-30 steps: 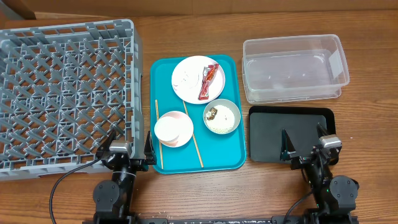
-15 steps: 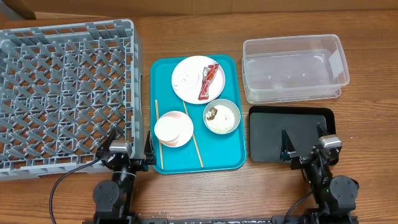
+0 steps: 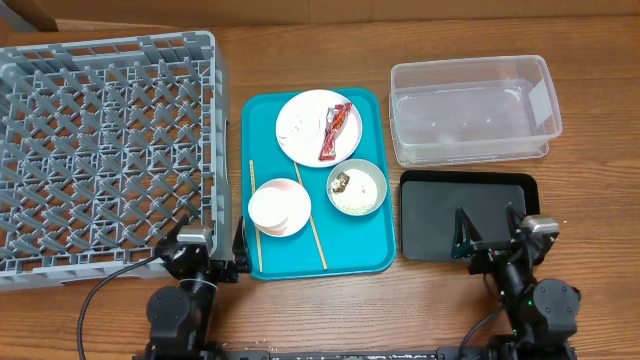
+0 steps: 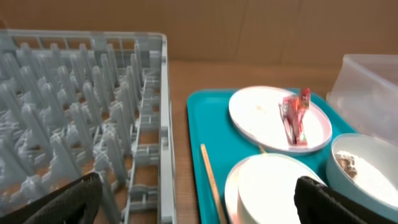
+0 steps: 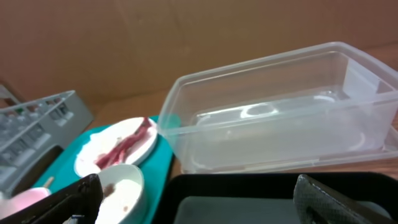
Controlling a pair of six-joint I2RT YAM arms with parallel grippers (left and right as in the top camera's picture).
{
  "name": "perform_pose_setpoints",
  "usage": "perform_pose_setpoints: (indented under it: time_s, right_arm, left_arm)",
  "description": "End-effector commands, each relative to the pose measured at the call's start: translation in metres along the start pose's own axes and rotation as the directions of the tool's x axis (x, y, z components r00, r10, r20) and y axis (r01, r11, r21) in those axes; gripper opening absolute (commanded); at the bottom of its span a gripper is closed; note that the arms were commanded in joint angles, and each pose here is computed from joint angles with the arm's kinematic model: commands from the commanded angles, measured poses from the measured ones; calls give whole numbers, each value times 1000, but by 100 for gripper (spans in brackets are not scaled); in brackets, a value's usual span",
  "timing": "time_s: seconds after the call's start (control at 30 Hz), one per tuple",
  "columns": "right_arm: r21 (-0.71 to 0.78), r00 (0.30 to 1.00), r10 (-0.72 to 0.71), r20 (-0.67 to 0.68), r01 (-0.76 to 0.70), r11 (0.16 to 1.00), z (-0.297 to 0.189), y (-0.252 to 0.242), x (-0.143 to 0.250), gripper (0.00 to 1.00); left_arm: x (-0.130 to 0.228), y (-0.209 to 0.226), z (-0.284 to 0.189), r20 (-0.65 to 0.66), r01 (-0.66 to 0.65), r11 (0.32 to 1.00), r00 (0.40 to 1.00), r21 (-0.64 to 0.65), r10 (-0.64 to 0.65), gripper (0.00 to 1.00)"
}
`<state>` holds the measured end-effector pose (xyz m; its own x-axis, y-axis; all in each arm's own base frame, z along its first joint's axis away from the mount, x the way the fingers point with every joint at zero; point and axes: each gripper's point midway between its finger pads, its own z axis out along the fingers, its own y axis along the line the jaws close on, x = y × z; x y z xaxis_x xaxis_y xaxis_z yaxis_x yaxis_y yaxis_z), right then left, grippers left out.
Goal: Sort waste into correct bins and load items into the dishwasher
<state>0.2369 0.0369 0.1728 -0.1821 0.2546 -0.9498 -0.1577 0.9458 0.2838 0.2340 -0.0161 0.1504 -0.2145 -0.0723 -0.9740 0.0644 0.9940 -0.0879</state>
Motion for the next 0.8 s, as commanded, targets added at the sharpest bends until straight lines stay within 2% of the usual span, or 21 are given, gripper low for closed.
perform_pose_setpoints:
  time_s: [0.0, 0.17, 0.3, 0.37, 0.47, 0.5, 0.57, 0.77]
  right_arm:
    - [-45, 999, 40, -2, -40, 998, -6, 19, -38, 100]
    - [-61, 991, 60, -124, -68, 996, 4, 31, -57, 100]
    - [-107, 966, 77, -245, -106, 989, 25, 50, -82, 100]
    - [-115, 937, 94, -338, -140, 983, 41, 59, -94, 100]
    - [-121, 880, 98, -464, -173, 977, 62, 74, -101, 100]
    - [-124, 844, 89, -528, -181, 976, 72, 85, -101, 100]
    - [-159, 798, 29, -602, -156, 975, 84, 101, -98, 100]
    - [-221, 659, -89, -747, -120, 968, 108, 139, -76, 100]
  left_arm:
    - [-29, -5, -15, -19, 5, 1000, 1000, 12, -5, 100]
    - [-32, -7, -23, -190, 27, 1000, 982, 2, -26, 100]
    - [-56, -12, -23, -280, 79, 997, 957, -8, -78, 100]
    - [-78, -20, -20, -335, 116, 993, 936, 11, -105, 100]
    - [-83, -10, -20, -440, 97, 993, 891, -64, -115, 100]
    - [-80, -6, -20, -513, 83, 992, 850, -99, -122, 100]
    - [-76, -5, -19, -579, 74, 991, 805, -112, -126, 100]
    - [-55, -7, -17, -704, 78, 989, 695, -128, -146, 100]
